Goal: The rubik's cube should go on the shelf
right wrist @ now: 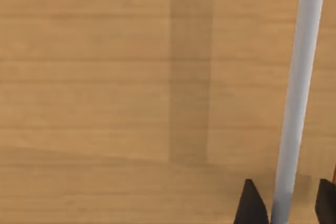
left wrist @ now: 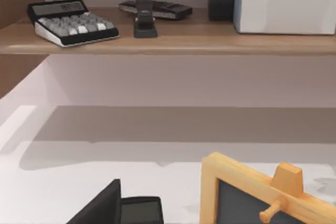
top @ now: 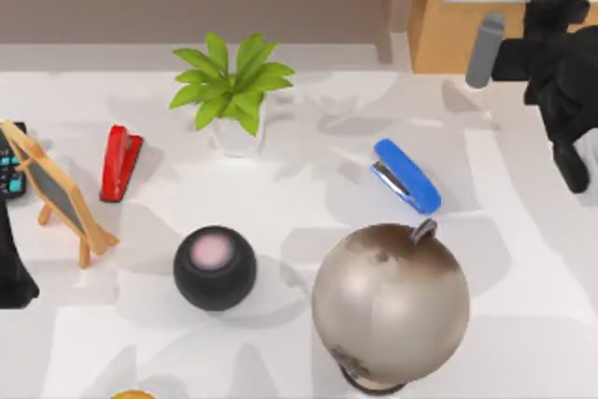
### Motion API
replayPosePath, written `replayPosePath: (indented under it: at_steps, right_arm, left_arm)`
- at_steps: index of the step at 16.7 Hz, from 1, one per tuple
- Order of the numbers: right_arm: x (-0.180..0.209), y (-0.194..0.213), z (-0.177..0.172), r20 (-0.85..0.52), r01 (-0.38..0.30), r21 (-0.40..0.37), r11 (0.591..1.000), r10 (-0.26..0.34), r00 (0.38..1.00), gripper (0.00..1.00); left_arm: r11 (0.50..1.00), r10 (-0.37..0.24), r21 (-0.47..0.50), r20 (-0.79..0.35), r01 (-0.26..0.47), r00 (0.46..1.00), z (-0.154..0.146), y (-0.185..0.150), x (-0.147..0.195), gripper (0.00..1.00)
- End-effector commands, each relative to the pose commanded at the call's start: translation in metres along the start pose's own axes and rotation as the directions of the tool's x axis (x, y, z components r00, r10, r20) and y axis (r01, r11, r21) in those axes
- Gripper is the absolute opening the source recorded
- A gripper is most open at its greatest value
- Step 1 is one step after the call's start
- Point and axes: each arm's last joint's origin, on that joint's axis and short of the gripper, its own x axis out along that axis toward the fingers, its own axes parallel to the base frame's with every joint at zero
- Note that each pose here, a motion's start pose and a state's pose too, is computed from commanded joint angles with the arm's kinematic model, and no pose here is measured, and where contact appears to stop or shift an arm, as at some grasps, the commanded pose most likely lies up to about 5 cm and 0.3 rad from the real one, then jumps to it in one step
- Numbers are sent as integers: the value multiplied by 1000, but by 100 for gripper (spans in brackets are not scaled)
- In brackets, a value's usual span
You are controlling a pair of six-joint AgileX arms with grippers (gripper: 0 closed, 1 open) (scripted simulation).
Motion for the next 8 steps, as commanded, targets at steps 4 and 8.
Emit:
replayPosePath:
  at_steps: [4,8]
  right_arm:
    - [0,0,0,0,0,0,1000,0,1000,0]
    - [0,0,0,0,0,0,1000,0,1000,0]
  left_arm:
    - [1000,0,0,0,0,1000,0,0,0,100]
    - [1000,0,0,0,0,1000,0,0,0,100]
